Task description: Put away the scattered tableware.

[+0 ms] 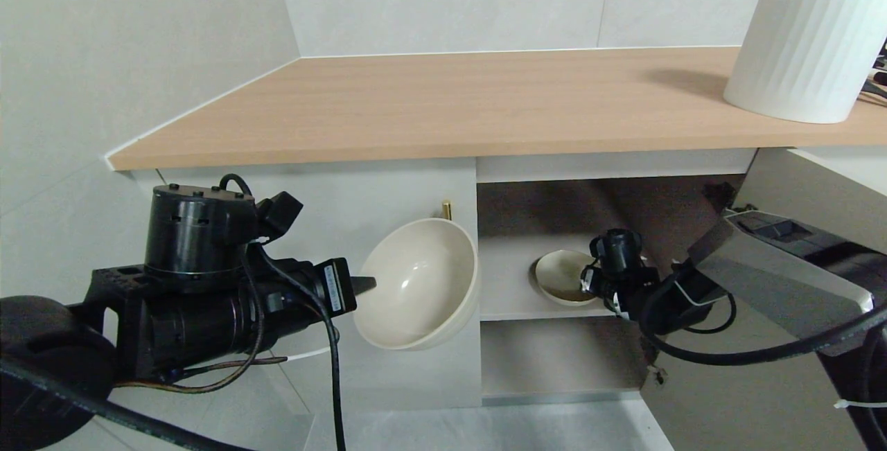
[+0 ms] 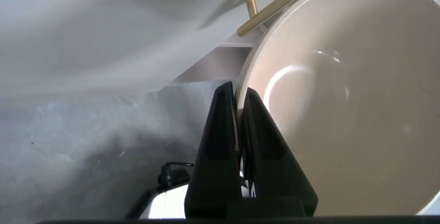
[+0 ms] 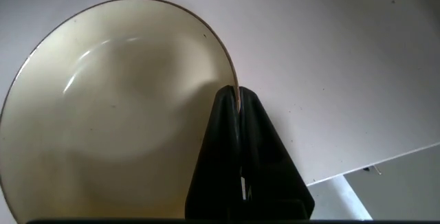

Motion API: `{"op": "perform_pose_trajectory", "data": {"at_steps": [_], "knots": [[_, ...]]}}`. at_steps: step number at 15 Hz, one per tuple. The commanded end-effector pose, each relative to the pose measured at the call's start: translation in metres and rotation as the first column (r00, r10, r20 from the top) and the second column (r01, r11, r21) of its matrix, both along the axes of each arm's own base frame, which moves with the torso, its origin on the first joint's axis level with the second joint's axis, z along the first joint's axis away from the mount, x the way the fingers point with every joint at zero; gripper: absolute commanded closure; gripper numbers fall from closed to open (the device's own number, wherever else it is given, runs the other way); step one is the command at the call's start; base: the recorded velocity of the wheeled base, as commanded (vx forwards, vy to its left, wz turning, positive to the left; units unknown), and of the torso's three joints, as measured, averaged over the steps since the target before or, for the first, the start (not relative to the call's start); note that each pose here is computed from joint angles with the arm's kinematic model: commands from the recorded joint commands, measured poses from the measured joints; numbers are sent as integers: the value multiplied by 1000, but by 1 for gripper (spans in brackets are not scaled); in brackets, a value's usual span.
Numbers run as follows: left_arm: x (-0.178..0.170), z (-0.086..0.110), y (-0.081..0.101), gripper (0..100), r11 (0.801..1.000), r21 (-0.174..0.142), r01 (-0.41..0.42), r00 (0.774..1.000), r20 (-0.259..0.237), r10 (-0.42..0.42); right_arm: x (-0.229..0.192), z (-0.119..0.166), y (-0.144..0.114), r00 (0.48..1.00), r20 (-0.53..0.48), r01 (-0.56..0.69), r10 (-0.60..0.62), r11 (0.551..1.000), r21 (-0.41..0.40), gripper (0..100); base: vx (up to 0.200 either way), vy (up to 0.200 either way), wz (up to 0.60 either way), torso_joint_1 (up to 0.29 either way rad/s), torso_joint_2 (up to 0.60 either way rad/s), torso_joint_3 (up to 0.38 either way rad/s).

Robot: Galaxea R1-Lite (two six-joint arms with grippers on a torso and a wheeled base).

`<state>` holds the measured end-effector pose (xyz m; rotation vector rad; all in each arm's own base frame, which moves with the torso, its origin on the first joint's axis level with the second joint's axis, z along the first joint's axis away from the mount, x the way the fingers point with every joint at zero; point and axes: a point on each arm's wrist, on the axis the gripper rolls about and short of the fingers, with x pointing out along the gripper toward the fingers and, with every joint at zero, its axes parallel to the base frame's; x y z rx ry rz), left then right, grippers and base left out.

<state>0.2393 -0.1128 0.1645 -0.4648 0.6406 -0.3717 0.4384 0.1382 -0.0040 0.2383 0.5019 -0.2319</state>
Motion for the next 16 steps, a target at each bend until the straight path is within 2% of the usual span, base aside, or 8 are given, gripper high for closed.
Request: {"op": "perform_pose_trajectory", "data": {"at_steps": [1,7,9,10,13,14,16], "knots": [[0,0,0,100,1000,0,0,1000,-1,0,2,0,0,1000,6,1,-1,1000,2,0,0,0,0,0,0,0],[3,-5,-1,100,1000,6,0,1000,-14,0,3,6,-2,1000,20,6,-6,1000,8,0,0,0,0,0,0,0],[3,-5,-1,100,1000,8,-1,1000,-16,1,-6,14,-2,1000,6,-2,2,1000,2,0,0,0,0,0,0,0],[4,-9,-3,100,1000,16,5,999,-34,-5,-24,30,2,999,-3,-43,43,999,9,0,0,0,0,0,0,0],[0,-21,-10,100,997,68,42,993,-113,-34,-62,73,14,983,3,-185,185,980,67,0,0,0,0,0,0,0],[-4,-31,-14,100,986,133,96,983,-166,-73,-89,98,21,957,-14,-287,290,952,107,0,0,0,0,0,0,0],[-6,-41,-25,100,977,161,143,972,-210,-108,-126,127,32,903,-39,-418,429,895,158,0,0,0,0,0,0,0]]}}
